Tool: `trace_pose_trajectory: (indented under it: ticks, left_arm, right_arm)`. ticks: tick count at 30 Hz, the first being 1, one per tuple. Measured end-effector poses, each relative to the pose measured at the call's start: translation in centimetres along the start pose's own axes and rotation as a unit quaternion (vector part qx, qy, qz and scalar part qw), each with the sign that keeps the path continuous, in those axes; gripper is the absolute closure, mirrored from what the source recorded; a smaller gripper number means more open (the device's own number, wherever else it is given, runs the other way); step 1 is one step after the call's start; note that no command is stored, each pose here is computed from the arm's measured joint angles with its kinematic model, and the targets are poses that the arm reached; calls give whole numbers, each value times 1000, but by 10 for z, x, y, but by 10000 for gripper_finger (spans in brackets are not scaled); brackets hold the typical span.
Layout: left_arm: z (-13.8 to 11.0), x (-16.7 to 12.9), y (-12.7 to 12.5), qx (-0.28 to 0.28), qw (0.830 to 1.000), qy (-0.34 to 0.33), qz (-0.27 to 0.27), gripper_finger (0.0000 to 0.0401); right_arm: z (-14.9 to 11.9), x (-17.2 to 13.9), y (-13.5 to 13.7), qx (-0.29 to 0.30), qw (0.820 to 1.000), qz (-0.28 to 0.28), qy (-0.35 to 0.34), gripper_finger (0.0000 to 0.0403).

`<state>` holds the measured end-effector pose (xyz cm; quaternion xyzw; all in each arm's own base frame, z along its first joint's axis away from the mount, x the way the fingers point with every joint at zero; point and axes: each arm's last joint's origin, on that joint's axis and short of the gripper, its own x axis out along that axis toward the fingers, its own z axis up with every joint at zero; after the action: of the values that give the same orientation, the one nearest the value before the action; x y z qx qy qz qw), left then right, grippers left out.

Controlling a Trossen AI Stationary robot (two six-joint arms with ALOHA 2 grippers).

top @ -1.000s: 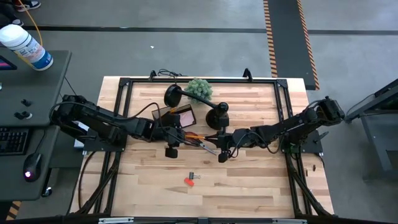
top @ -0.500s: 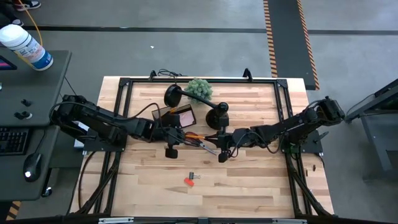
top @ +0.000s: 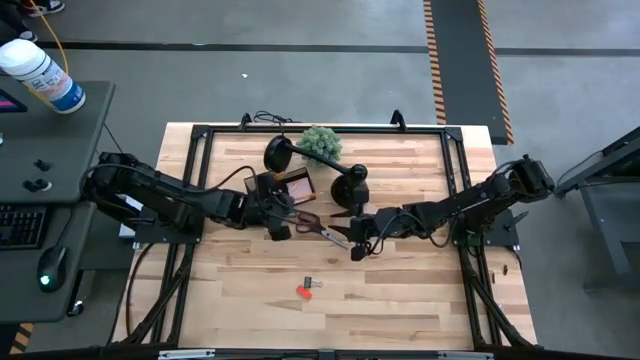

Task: Pick and place office supplies into organizer
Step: Put the orange pencil into the black desk organizer

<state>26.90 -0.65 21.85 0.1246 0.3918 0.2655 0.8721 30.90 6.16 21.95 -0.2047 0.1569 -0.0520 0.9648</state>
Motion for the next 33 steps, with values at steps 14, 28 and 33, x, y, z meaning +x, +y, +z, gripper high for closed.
trace_pose_trajectory:
  ticks: [14,28,33]
  left_arm:
    - [-47,-23,29,-194,960,-136,150,400]
    - [-96,-20,31,-234,924,-260,154,400]
    - [-110,-16,29,-242,923,-248,166,400]
  right_arm:
    - [0,0,-1,6,1000,-4,-2,268]
    - [0,0,0,26,1000,8,-5,269]
    - [0,0,0,28,1000,8,-5,269]
